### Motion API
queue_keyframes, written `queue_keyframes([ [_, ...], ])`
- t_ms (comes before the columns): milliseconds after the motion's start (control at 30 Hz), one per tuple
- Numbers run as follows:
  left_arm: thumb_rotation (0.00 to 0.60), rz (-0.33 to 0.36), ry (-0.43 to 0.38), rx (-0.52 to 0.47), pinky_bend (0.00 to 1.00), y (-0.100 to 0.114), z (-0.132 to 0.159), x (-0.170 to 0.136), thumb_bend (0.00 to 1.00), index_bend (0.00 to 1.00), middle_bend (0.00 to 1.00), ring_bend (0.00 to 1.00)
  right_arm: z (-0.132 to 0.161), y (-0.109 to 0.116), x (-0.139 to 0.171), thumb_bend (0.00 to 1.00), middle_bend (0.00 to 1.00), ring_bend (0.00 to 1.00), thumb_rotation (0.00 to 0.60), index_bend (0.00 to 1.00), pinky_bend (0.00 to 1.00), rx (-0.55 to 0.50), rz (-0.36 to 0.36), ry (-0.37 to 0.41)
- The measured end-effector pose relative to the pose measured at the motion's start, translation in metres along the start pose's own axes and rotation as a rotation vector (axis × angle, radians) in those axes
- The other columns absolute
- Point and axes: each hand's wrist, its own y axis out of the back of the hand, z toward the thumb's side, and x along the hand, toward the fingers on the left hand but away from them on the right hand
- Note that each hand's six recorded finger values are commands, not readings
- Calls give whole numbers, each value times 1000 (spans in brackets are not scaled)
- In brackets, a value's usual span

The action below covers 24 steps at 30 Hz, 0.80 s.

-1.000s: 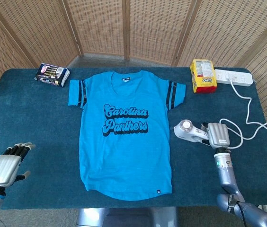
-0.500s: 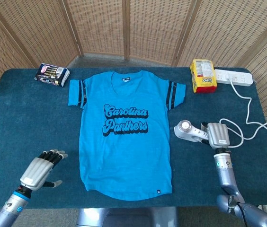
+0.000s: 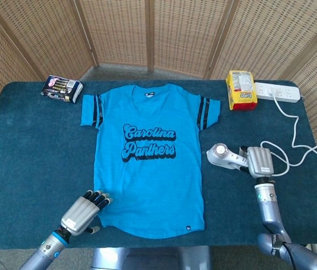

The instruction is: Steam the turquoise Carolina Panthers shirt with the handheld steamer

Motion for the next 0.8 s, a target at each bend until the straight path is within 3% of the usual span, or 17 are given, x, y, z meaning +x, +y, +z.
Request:
queue_keyframes([
  [267,416,13,6,40,254,-8,15,10,199,246,228,196,-2,2,2,367,762,804,600,682,767,-15,-4,-1],
  [533,418,48,38,56,254,-3,12,13,323,434,229,196,-3,3,4,366,762,806,600,682,767,-27,-3,-5],
  [700,428,46,49,69,254,-6,10,16,399,491,229,196,-3,2,4,364,762,806,600,682,767,-30,-1,-7],
  [800,491,47,54,77,254,-6,10,21,434,501,244,196,-3,2,4,364,763,806,600,682,767,-35,0,-7],
])
